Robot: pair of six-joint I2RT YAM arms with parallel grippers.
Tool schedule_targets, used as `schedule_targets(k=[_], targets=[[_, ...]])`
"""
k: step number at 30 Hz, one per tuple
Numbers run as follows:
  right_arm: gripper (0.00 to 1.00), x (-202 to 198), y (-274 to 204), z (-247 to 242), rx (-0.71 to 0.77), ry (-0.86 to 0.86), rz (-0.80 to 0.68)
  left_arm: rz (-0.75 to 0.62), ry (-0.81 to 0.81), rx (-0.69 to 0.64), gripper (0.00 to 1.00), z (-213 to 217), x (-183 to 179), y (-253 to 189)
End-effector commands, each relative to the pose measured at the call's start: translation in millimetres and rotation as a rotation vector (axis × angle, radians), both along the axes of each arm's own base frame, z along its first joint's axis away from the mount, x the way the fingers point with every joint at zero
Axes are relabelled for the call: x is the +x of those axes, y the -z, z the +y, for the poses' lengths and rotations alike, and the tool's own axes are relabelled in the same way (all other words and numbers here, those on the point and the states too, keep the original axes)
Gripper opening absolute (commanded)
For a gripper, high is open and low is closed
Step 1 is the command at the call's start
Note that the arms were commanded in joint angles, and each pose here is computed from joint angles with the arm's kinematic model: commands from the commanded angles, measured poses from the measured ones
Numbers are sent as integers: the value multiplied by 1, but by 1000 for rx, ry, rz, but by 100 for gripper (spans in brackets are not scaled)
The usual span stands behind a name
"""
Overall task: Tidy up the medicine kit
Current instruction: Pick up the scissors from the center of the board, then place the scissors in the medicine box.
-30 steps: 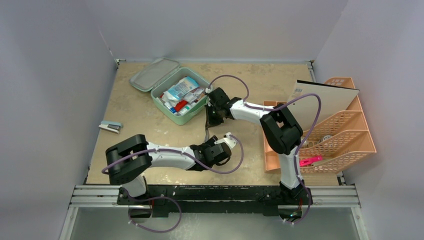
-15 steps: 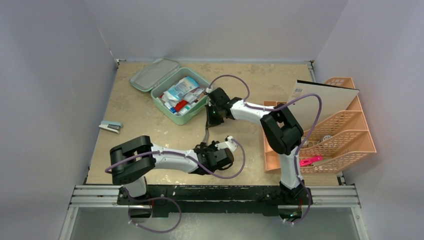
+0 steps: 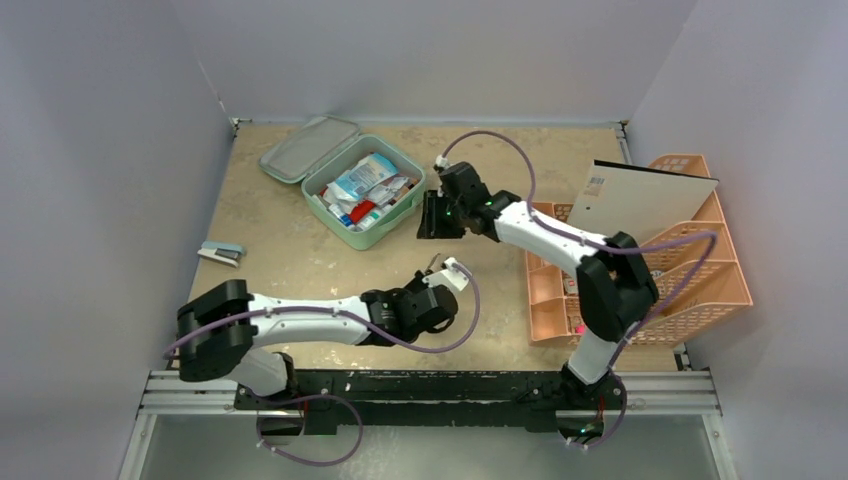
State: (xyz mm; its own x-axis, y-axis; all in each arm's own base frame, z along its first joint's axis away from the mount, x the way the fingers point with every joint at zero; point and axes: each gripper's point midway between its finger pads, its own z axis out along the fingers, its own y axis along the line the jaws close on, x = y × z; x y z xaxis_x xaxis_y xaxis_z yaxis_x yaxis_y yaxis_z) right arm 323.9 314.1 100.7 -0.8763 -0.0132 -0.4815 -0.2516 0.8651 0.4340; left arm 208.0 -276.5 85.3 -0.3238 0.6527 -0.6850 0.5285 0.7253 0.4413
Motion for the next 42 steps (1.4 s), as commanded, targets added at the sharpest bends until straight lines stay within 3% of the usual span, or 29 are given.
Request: schedule_targets(k=[1,9,20,26,32,36,42], targets=[[52,7,-42,-23,28,80,-102,-7,32,-167,0,-16,-3,-42],[98,-7,-83,-44,76,118,-197,60,32,-365,0,1,21,-91],[99,-32,-112,-56,157,90,-267,45,-57,-476,0,73,85,-162],[99,-36,-113,-57,176,77,-295,120,-118,-578,0,108,128,-178],[99,-42,-108,-57,170,47,-282,256,-172,-673,0,139,170,-174],[99,-45,-105,-57,174,38,-280,334,-230,-804,0,162,197,-167],[99,-45,-104,-58,167,34,-286,443,-240,-946,0,175,219,-157]])
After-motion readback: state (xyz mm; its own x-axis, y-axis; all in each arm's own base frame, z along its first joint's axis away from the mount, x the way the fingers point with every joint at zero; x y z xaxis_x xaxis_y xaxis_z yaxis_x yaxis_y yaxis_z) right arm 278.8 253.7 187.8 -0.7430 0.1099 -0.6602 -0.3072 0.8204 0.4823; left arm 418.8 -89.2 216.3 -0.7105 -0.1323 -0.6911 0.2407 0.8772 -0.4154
